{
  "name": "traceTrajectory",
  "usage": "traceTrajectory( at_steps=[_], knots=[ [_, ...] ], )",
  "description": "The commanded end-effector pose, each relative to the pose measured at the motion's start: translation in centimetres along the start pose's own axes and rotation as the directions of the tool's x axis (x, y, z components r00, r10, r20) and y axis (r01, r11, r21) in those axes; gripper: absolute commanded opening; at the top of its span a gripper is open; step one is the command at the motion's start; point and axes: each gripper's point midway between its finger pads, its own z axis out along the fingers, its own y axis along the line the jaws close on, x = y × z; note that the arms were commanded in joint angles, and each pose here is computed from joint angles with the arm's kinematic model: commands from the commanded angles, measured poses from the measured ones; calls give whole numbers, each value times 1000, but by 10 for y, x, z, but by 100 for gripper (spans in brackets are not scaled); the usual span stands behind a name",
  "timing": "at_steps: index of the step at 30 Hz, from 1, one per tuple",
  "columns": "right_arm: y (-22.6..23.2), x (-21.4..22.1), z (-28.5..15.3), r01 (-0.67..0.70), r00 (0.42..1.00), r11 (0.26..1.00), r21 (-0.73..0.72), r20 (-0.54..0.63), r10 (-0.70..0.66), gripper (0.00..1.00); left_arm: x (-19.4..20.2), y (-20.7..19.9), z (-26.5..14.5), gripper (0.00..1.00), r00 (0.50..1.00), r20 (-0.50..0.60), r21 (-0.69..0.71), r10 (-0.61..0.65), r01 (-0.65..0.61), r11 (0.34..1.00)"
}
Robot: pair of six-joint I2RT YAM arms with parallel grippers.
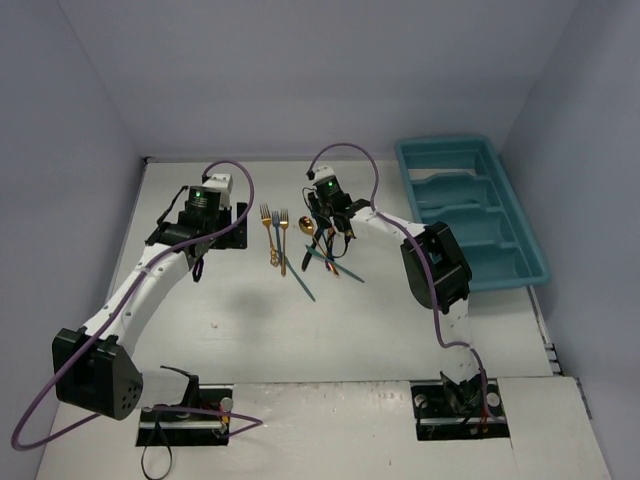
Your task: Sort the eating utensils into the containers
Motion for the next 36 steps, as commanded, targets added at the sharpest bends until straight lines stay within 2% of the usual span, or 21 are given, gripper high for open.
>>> traceTrajectory(
  at_steps=[1, 10, 19, 30, 36],
  knots=[
    [11, -35, -25, -37, 995, 998, -45, 89, 41, 25, -31, -4, -13, 78, 996, 87, 21, -27, 25, 999],
    [15, -12, -10, -58, 998, 998, -34, 37, 59, 25, -31, -4, -13, 78, 996, 87, 22, -28, 26, 999],
    [17, -12, 5, -53, 998, 998, -27, 35, 54, 23, -30, -4, -12, 78, 996, 86, 20, -26, 25, 999],
    [15, 7, 17, -44, 999, 999, -7, -5, 44, 22, -32, -3, -14, 78, 995, 92, 20, -26, 24, 1000],
    [14, 11, 19, -38, 999, 999, 0, -11, 38, 4, -32, -3, -15, 78, 995, 92, 19, -25, 24, 1000]
  ],
)
